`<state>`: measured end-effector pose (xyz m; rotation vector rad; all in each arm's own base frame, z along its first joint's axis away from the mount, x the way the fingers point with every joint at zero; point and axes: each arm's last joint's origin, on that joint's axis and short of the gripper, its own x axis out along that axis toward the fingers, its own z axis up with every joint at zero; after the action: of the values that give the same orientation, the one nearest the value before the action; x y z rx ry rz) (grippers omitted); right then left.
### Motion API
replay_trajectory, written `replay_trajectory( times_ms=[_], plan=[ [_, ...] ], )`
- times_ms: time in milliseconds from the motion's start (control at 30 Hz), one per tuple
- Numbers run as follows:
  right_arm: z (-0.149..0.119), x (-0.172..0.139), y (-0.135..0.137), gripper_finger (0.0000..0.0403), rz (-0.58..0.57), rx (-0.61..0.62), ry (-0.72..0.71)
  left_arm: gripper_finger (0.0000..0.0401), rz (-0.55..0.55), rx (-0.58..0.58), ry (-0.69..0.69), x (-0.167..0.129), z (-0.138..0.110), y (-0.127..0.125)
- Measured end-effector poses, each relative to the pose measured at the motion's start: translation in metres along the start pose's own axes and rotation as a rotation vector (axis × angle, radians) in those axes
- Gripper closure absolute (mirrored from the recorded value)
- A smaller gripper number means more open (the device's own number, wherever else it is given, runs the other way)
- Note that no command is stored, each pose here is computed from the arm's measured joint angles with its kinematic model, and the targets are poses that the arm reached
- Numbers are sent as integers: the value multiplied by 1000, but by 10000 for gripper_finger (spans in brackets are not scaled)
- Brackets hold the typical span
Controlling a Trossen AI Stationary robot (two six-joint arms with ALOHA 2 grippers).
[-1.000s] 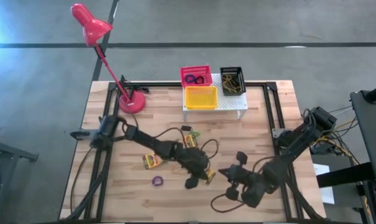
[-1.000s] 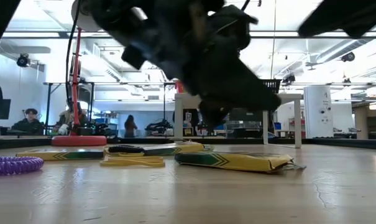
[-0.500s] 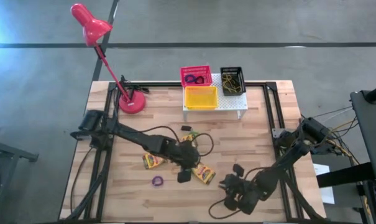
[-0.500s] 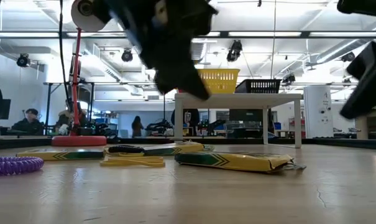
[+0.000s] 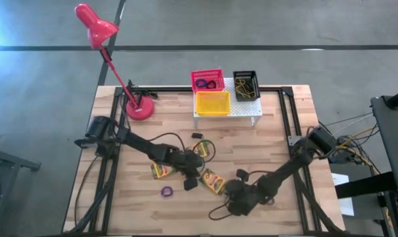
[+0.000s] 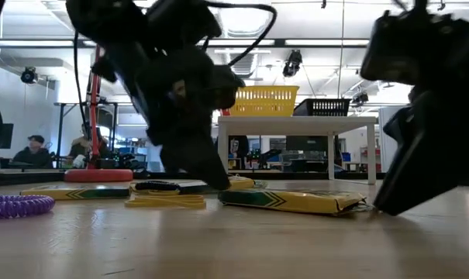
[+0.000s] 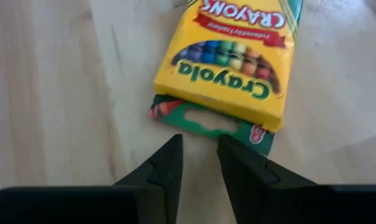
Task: Pick & Place Office Desk Supplies
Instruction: Put the crayon box into the yellow bin on the shelf
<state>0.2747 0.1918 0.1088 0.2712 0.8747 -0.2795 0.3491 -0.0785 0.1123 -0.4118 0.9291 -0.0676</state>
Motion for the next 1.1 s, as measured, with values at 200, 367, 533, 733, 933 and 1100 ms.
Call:
replay_trajectory(
  times_ms=[200, 367, 533, 733, 933, 1100],
  plan=[
    [8, 3, -6, 324, -16, -18, 0, 401, -16, -6, -19, 18, -6, 5],
    [12, 1, -5, 340, -11, -11, -5, 401, -17, -6, -28, 19, -5, 4],
    [25, -13, -2, 346, 33, 37, -44, 400, -16, -11, -31, 15, -4, 3],
    [37, -26, 1, 346, 84, 67, -65, 401, -41, -55, -6, 15, -5, 3],
    [50, -30, 1, 346, 98, 96, -89, 400, -47, -89, 9, 14, -7, -1],
    [59, -32, 2, 346, 104, 120, -109, 400, -53, -119, 41, 8, -8, -3]
  ],
)
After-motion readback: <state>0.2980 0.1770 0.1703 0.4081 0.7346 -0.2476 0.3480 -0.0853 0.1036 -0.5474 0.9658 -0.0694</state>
